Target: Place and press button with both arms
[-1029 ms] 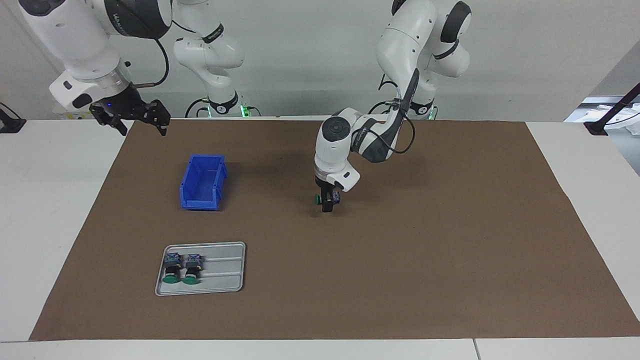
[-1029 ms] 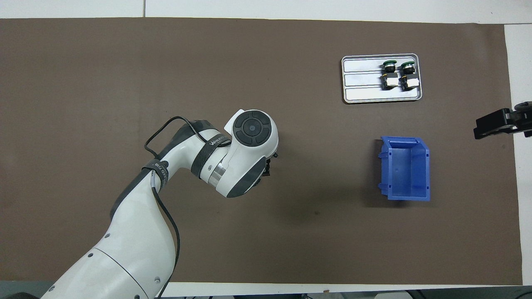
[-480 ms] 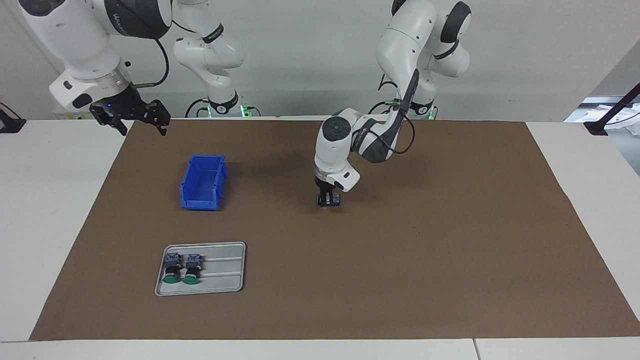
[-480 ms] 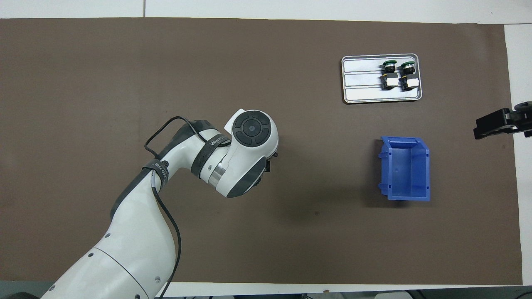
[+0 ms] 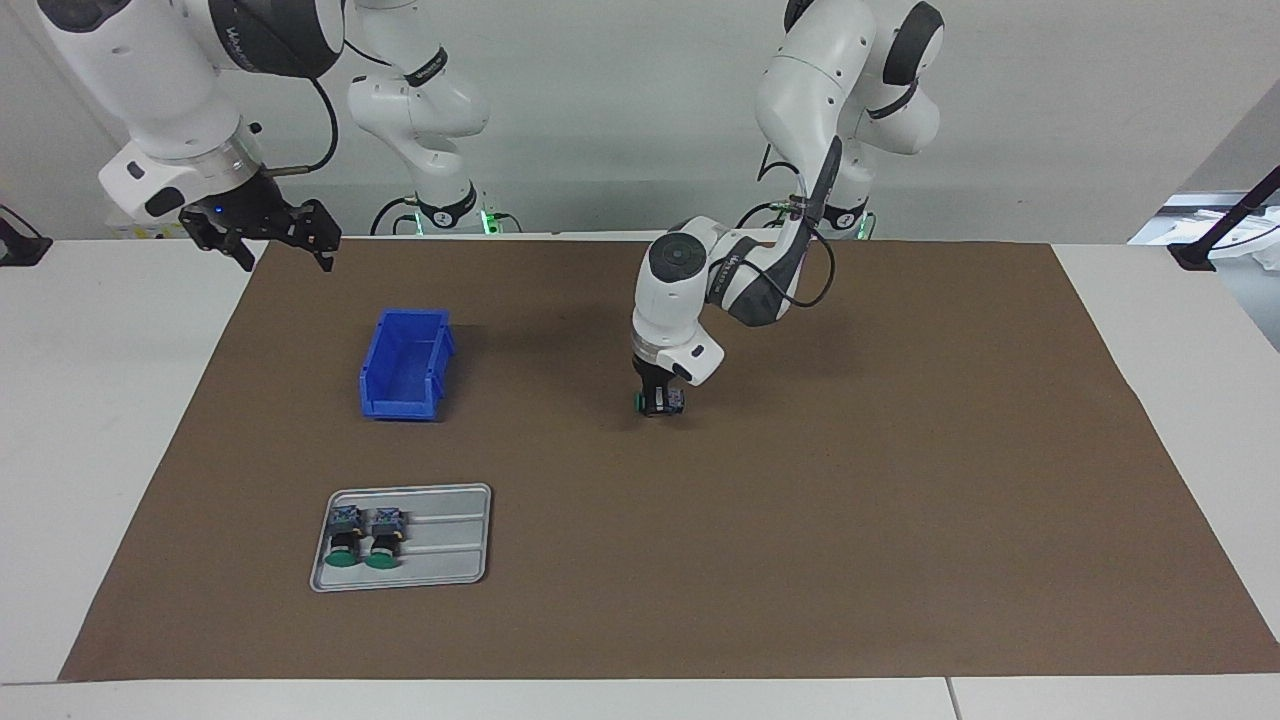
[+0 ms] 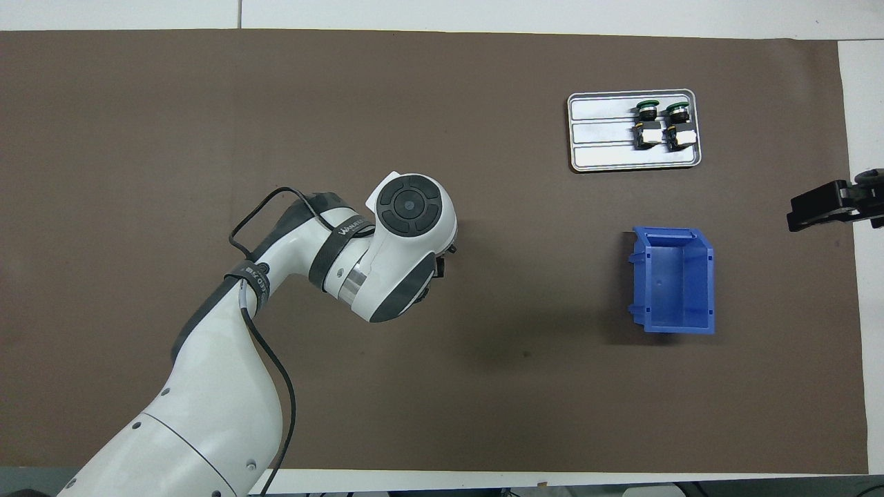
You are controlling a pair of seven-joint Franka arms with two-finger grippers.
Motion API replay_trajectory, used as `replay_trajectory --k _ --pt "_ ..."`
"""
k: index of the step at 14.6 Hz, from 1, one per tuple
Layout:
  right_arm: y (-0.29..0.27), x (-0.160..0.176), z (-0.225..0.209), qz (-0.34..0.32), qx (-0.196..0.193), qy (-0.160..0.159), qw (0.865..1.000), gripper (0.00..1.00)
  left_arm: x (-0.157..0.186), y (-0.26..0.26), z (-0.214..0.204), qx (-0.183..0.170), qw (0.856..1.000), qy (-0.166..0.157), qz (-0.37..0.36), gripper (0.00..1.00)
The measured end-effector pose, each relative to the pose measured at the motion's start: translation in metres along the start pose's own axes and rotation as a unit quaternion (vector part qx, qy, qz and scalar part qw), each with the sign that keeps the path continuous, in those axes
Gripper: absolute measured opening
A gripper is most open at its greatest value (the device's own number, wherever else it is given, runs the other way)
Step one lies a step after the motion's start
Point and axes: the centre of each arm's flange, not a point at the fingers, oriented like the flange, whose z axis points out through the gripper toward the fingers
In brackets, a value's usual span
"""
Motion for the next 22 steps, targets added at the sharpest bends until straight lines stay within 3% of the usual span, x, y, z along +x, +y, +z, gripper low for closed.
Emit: replay_trajectory --k 5,10,15,18,22 --pt "0.0 0.0 0.0 0.0 0.0 0.0 1.0 0.99 0.052 0.024 -0.049 -0.026 0.999 -0.013 -0.016 0.33" --pt "0.0 0.0 0.0 0.0 0.0 0.0 1.0 0.99 0.088 0.025 -0.046 -0.028 0.996 -0.058 -0.059 0.33" --pt "0.0 0.0 0.0 0.0 0.0 0.0 1.0 0.99 0.102 0.035 -0.047 -0.013 0.985 -0.16 -0.07 0.33" --pt "0.0 0.0 0.0 0.0 0.0 0.0 1.0 0.99 0.117 0.038 -0.043 -0.009 0.971 -0.235 -0.031 0.33" --pt "0.0 0.0 0.0 0.0 0.0 0.0 1.0 0.99 0.135 0.027 -0.035 0.007 0.958 -0.281 0.049 0.33"
